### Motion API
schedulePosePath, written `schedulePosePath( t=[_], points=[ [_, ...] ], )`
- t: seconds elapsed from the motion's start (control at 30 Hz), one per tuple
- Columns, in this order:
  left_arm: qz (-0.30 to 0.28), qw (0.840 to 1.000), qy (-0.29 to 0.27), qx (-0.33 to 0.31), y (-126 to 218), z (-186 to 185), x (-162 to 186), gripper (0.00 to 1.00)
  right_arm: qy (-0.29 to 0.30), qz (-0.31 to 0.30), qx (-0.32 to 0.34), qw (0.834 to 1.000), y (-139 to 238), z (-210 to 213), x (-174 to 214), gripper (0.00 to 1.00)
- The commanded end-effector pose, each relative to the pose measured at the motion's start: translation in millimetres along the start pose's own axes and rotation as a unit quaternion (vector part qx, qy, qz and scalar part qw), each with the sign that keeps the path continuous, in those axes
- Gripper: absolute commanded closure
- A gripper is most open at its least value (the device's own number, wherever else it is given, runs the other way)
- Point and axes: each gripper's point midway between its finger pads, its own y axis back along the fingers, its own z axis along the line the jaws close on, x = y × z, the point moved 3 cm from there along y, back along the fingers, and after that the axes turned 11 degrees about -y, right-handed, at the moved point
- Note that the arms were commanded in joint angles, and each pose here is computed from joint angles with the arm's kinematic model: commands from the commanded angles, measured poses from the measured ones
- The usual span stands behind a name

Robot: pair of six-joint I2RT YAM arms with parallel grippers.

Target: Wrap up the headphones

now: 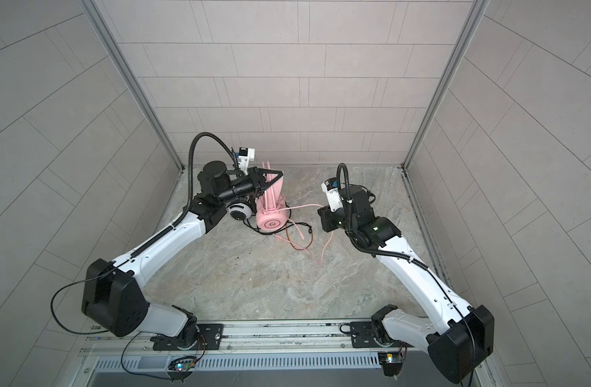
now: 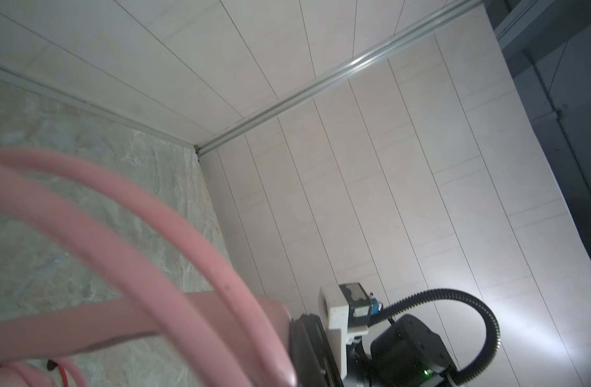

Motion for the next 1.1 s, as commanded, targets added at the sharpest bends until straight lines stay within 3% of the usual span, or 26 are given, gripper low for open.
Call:
schedulePosePath(
  t=[0.0, 0.1, 0.3, 0.43, 0.53, 0.63, 0.83, 1.07],
  points=[
    [0.081, 0.991, -0.018, 0.107, 12.0, -59.0, 15.3, 1.0, 0.024, -0.061, 0.042, 0.997, 0.7, -14.4, -21.0, 0.89],
    [0.117, 0.979, -0.007, 0.166, 19.1, -86.9, 25.2, 1.0, 0.013, -0.089, 0.029, 0.996, -13.2, -17.2, -31.4, 0.88],
    [0.13, 0.96, 0.023, 0.248, 34.9, -131.9, 21.6, 1.0, -0.024, -0.105, -0.024, 0.994, -56.9, -33.5, -46.7, 0.84],
    [0.125, 0.94, 0.045, 0.315, 41.6, -158.6, 13.3, 1.0, -0.053, -0.123, -0.128, 0.983, -92.7, -30.9, -57.5, 0.78],
    [0.103, 0.927, 0.076, 0.352, 39.7, -164.3, 4.6, 1.0, -0.104, -0.131, -0.218, 0.962, -121.9, -18.5, -65.6, 0.77],
    [0.084, 0.929, 0.065, 0.353, 35.8, -168.3, -0.3, 1.0, -0.169, -0.155, -0.298, 0.927, -141.7, -8.3, -68.9, 0.77],
    [-0.022, 0.933, 0.063, 0.353, 27.7, -165.7, -29.8, 1.0, -0.269, -0.181, -0.373, 0.869, -175.6, 11.8, -57.6, 0.78],
    [-0.088, 0.916, 0.063, 0.385, 4.3, -171.2, -51.4, 1.0, -0.312, -0.17, -0.395, 0.847, -214.3, 58.0, -29.6, 0.78]
  ],
)
